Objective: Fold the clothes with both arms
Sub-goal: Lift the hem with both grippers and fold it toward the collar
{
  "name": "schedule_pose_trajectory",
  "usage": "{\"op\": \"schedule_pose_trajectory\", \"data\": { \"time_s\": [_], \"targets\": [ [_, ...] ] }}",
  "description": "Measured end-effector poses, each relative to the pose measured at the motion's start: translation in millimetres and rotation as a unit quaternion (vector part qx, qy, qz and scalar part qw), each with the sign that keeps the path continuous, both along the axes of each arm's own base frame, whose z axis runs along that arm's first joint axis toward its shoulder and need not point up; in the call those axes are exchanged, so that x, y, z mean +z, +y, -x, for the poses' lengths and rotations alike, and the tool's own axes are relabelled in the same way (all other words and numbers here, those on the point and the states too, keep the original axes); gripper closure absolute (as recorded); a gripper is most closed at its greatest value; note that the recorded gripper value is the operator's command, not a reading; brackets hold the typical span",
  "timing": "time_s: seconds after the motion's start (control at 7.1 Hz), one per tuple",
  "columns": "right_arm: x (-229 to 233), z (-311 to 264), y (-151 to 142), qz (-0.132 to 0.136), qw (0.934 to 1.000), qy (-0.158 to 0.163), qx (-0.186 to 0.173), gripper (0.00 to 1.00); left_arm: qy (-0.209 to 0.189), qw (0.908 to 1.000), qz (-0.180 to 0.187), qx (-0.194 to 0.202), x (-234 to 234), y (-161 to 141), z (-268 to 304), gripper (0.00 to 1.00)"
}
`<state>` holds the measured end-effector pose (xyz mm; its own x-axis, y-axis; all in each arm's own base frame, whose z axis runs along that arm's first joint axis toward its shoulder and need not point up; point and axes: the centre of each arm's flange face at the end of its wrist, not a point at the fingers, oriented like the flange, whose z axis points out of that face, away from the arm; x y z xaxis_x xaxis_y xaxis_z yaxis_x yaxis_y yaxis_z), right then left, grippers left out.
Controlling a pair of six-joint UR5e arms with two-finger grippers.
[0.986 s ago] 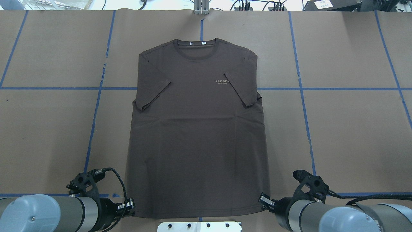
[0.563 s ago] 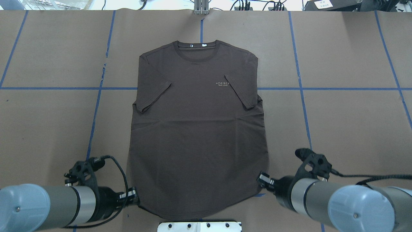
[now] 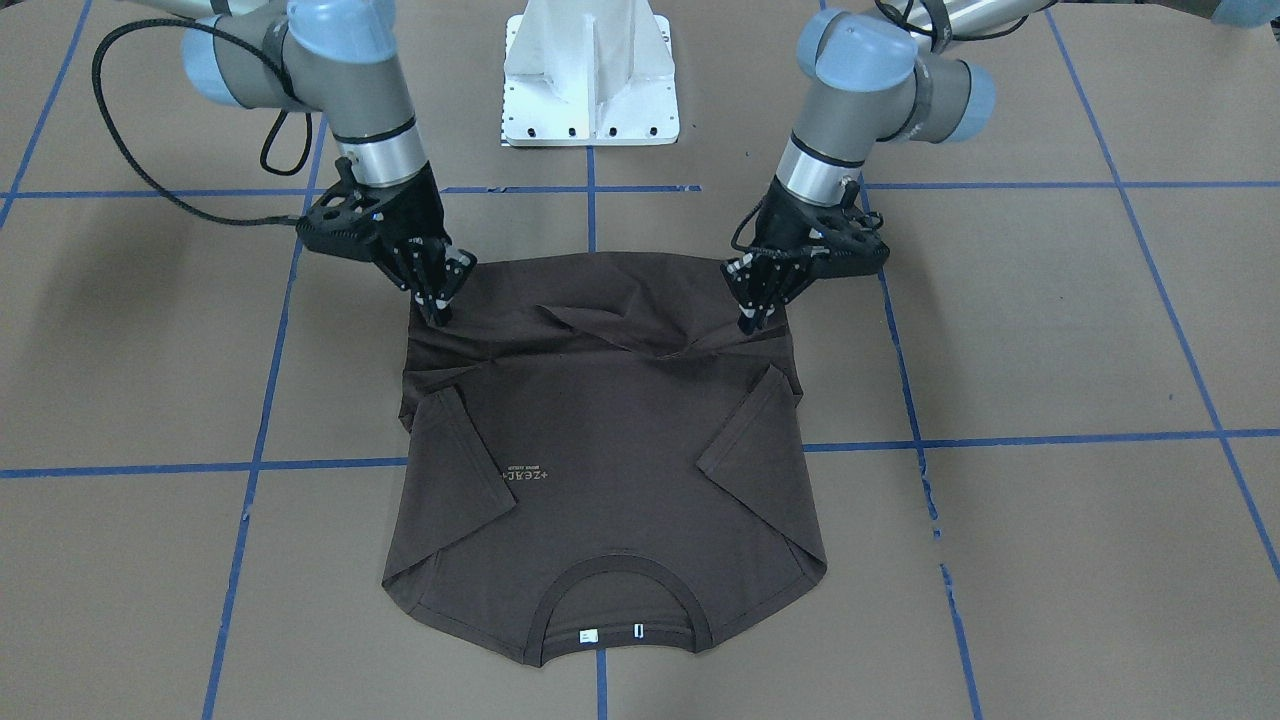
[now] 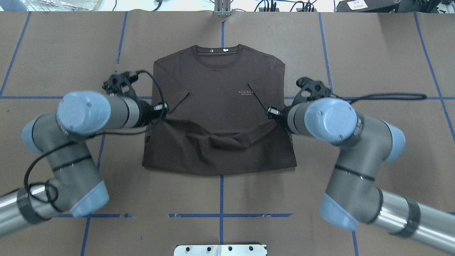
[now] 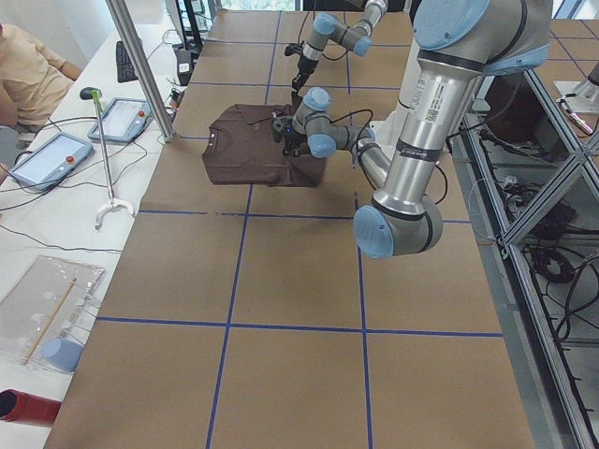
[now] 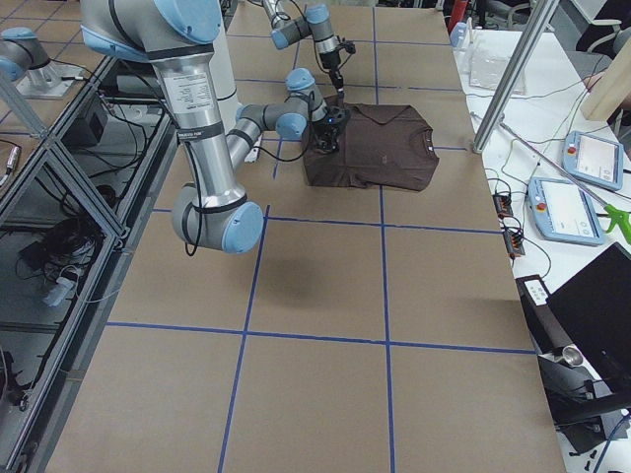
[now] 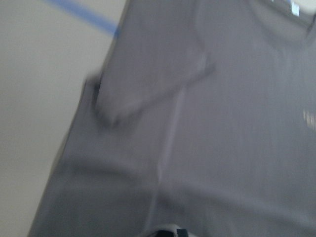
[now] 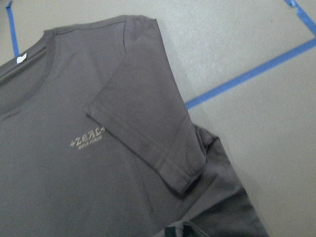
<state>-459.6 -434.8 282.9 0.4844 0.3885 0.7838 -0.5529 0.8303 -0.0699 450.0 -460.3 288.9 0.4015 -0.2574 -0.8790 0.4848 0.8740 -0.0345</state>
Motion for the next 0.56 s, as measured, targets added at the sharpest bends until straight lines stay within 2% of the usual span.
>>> {"op": "schedule_pose_trajectory", "data": {
  "time_s": [0.28, 0.56],
  "targets": [
    [18, 7, -89, 0.013, 0.9991, 0.036, 0.019, 1.00, -0.019, 0.9993, -0.020, -0.026, 17, -60, 20, 1.00],
    [43, 0, -157, 0.023, 0.9990, 0.026, 0.027, 1.00, -0.032, 0.9976, -0.045, -0.042, 46, -107, 31, 1.00]
  ]
}}
